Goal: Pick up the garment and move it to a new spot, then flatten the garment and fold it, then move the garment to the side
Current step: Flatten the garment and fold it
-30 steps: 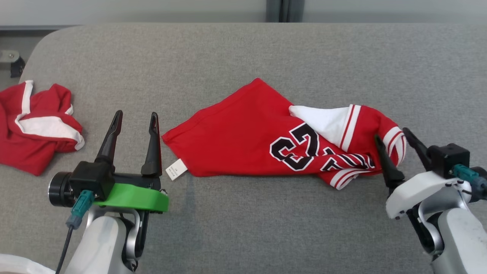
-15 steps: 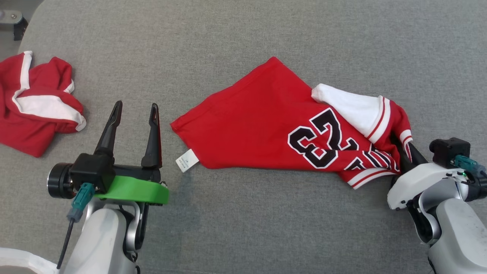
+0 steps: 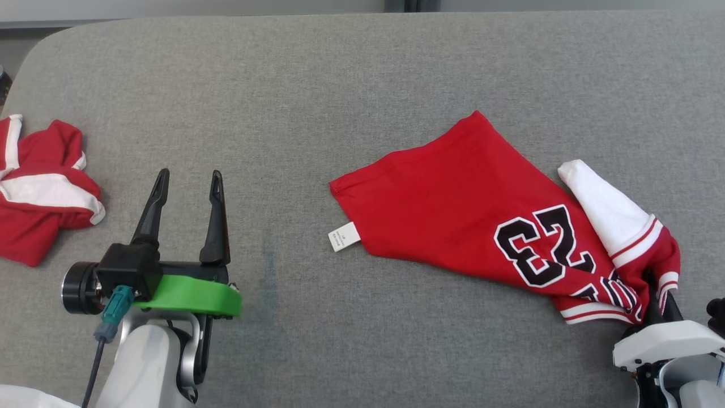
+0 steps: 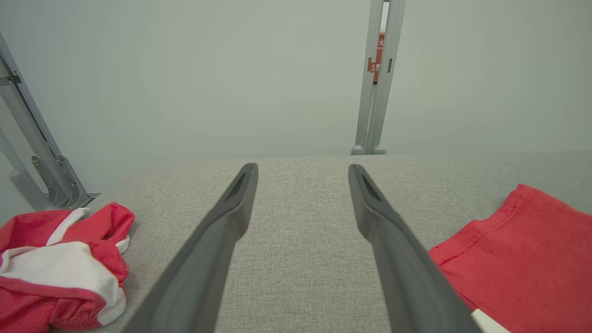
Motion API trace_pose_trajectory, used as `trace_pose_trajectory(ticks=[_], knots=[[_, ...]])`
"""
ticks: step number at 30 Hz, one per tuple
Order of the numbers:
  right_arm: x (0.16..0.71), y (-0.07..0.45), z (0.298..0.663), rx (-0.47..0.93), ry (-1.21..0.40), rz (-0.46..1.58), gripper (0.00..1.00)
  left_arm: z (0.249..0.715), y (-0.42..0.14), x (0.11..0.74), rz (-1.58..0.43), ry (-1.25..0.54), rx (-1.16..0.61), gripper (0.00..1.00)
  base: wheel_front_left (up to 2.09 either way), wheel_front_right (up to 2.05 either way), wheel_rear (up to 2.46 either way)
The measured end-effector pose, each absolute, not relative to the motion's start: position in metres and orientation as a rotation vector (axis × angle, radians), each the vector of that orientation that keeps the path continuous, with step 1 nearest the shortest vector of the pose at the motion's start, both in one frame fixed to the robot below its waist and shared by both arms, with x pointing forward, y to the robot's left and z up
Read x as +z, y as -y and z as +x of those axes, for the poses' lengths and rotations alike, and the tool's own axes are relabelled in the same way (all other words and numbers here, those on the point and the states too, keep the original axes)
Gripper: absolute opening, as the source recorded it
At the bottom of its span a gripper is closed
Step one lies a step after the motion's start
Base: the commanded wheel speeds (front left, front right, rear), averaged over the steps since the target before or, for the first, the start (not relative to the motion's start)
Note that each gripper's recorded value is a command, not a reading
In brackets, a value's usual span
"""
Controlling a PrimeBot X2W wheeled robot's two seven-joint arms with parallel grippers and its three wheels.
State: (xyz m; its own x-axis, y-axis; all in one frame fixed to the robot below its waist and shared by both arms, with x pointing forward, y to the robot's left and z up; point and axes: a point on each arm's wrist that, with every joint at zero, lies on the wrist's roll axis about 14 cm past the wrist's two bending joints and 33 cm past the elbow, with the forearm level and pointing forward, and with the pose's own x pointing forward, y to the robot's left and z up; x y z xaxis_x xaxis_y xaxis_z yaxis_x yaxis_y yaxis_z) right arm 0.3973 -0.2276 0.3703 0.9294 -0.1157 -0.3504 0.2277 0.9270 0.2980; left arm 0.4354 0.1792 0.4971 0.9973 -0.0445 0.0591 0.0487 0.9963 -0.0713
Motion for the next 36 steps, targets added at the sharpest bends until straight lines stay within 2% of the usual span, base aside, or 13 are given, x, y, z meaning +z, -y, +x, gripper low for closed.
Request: trace_pose_trajectory(ticks=[1, 2, 7, 15, 23, 36], knots=[[0.37, 0.23, 0.392, -0.192, -0.334, 0.345, 0.91, 0.436, -0.178, 0.498, -0.074, 0.06, -0.051, 1.0, 0.0, 0.0, 0.0], [0.37, 0.232, 0.388, -0.198, -0.33, 0.348, 1.0, 0.435, -0.176, 0.499, -0.075, 0.062, -0.055, 1.0, 0.0, 0.0, 0.0], [0.402, 0.223, 0.397, -0.143, -0.206, 0.299, 1.0, 0.434, -0.171, 0.499, -0.078, 0.063, -0.065, 1.0, 0.0, 0.0, 0.0], [0.476, 0.193, 0.418, 0.039, -0.017, 0.127, 1.0, 0.427, -0.173, 0.497, -0.071, 0.053, -0.055, 1.0, 0.0, 0.0, 0.0], [0.5, 0.171, 0.403, 0.128, -0.02, 0.087, 1.0, 0.409, -0.176, 0.495, -0.064, 0.04, -0.042, 1.0, 0.0, 0.0, 0.0], [0.51, 0.164, 0.396, 0.147, -0.016, 0.091, 1.0, 0.398, -0.178, 0.497, -0.066, 0.035, -0.031, 1.0, 0.0, 0.0, 0.0]])
